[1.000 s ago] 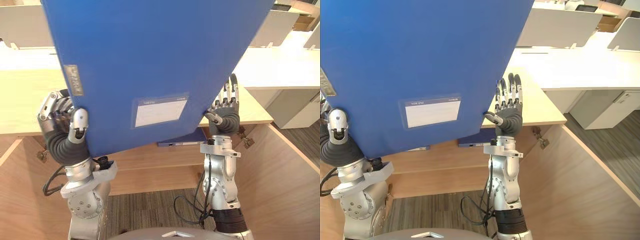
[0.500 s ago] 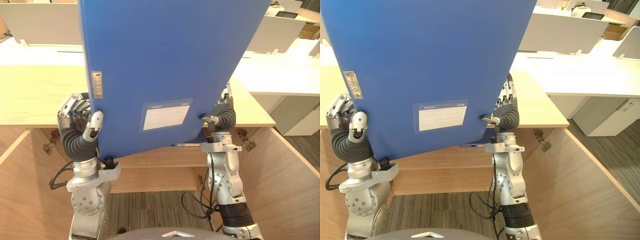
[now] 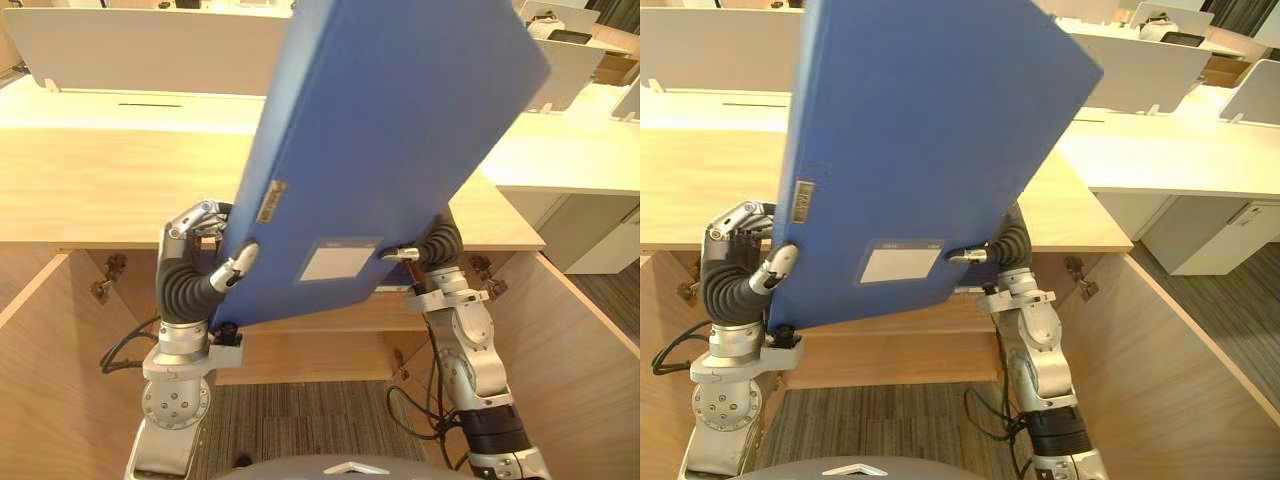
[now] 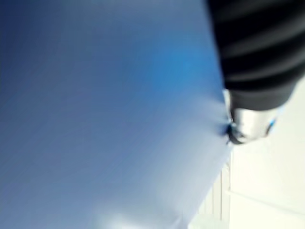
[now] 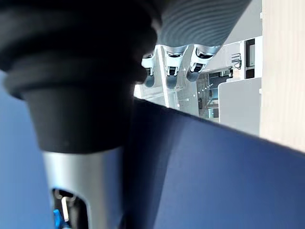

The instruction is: Walk over to the cabinet, pick up the folder, carry it to the office cabinet, place the folder inside the office cabinet, then close the office cabinet door

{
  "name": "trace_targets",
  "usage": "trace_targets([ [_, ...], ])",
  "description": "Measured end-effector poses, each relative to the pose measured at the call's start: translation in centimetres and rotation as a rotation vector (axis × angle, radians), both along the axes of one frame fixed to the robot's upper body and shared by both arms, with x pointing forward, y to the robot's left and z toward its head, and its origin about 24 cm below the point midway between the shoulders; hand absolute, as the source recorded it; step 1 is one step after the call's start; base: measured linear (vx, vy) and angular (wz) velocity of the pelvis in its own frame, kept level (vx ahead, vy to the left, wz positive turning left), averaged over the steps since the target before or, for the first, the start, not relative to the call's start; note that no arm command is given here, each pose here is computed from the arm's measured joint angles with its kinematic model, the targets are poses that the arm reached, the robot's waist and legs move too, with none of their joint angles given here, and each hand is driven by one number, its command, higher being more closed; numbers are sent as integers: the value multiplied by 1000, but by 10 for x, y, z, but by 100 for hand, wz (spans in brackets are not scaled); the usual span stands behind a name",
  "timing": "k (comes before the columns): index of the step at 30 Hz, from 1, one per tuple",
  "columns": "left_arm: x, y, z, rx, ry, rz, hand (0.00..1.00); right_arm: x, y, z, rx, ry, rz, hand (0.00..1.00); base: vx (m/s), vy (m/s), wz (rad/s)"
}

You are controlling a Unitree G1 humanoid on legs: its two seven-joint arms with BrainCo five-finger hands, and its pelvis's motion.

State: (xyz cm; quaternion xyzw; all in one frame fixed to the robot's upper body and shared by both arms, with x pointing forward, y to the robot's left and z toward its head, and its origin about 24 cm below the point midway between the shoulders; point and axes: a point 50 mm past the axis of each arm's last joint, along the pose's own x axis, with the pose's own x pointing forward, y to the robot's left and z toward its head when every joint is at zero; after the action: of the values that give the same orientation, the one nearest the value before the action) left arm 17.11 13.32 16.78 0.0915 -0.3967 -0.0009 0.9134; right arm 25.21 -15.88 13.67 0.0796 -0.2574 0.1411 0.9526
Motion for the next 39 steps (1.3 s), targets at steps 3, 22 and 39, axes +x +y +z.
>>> trace_targets([
  [3, 1, 0, -3, 57, 11, -10, 100, 0, -2, -1, -68, 7, 33, 100, 0, 0, 0],
  [22, 4, 13, -9, 211, 23, 74, 0, 2, 2, -22, -209, 110, 143, 100, 0, 0, 0],
  [39, 3, 44, -18, 69, 80, 335, 0, -5, 5, -10, 57, 32, -70, 100, 0, 0, 0],
])
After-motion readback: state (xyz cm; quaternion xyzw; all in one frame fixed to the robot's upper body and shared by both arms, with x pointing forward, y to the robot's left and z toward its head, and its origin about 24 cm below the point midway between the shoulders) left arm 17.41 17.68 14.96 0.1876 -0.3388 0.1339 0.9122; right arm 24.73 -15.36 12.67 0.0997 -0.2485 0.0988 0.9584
